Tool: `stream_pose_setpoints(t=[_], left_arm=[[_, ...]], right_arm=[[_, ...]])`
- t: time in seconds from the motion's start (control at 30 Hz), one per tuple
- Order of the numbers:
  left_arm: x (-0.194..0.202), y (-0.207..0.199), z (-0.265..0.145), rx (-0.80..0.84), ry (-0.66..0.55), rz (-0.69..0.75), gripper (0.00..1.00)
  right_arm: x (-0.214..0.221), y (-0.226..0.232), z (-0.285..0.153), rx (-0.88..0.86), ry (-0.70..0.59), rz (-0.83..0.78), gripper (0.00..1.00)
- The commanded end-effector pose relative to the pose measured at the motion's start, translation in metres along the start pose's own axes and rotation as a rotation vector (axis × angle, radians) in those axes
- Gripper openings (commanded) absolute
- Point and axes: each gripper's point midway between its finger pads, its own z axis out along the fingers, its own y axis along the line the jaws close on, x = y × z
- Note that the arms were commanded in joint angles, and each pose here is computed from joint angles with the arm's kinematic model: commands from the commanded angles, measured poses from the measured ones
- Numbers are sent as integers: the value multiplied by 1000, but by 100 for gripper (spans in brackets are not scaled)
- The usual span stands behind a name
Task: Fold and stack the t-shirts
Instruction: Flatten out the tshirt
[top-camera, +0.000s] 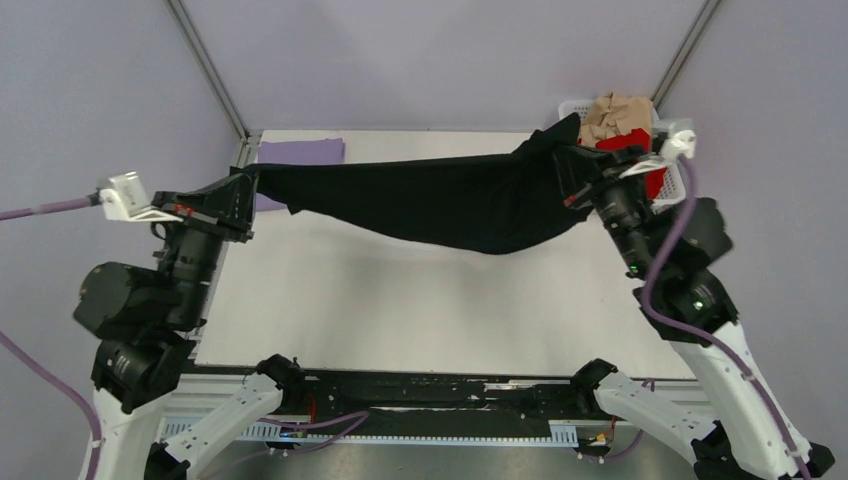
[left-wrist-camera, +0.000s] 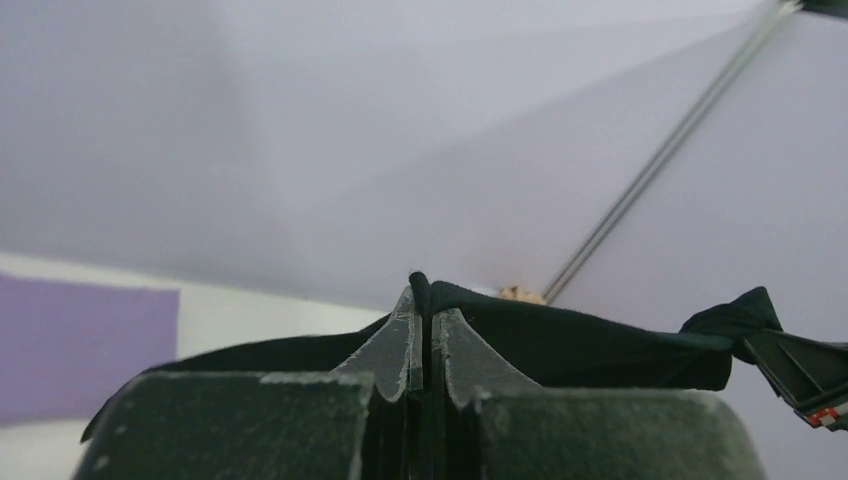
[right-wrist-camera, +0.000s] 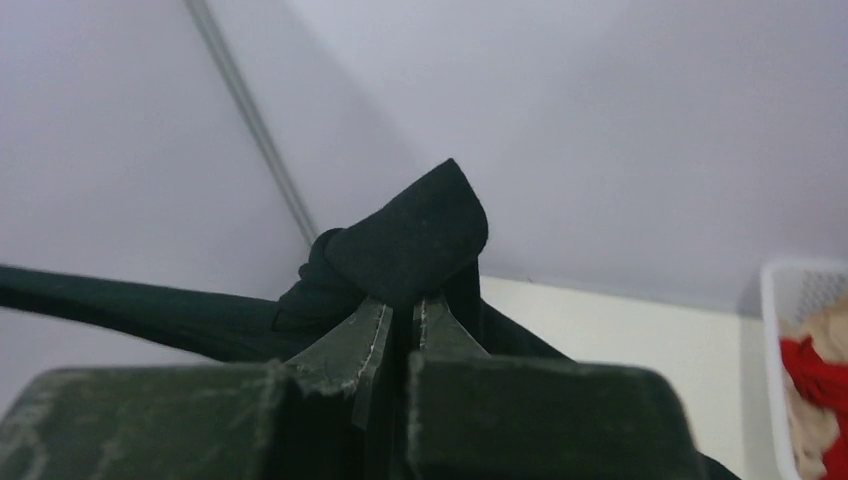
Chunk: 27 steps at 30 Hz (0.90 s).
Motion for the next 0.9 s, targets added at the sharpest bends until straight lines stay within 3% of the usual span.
stream_pose_setpoints(t=[0.0, 0.17, 0.33, 0.47, 0.57, 0.7, 0.73, 0.87], left_arm=[[-68, -52, -13, 216, -130, 19, 0], [-108, -83, -36, 352, -179, 23, 0], [-128, -96, -47, 408, -216, 25, 0], [-133, -95, -43, 389, -229, 36, 0], [-120, -86, -23, 323, -208, 49, 0], [-86, -50, 17, 127, -189, 84, 0], [-86, -33, 24, 30, -220, 79, 0], [-15, 57, 65, -429, -168, 192, 0]], right_arm=[[-84, 59, -50, -319, -135, -30, 0], [-124, 95, -101, -530, -161, -29, 0], [-149, 107, -133, -611, -203, -45, 0], [-156, 106, -134, -603, -213, -61, 0], [-150, 93, -110, -504, -201, -76, 0], [-125, 56, -59, -272, -151, -115, 0], [-113, 46, -45, -215, -123, -129, 0], [-49, -1, 8, 41, 18, -174, 0]])
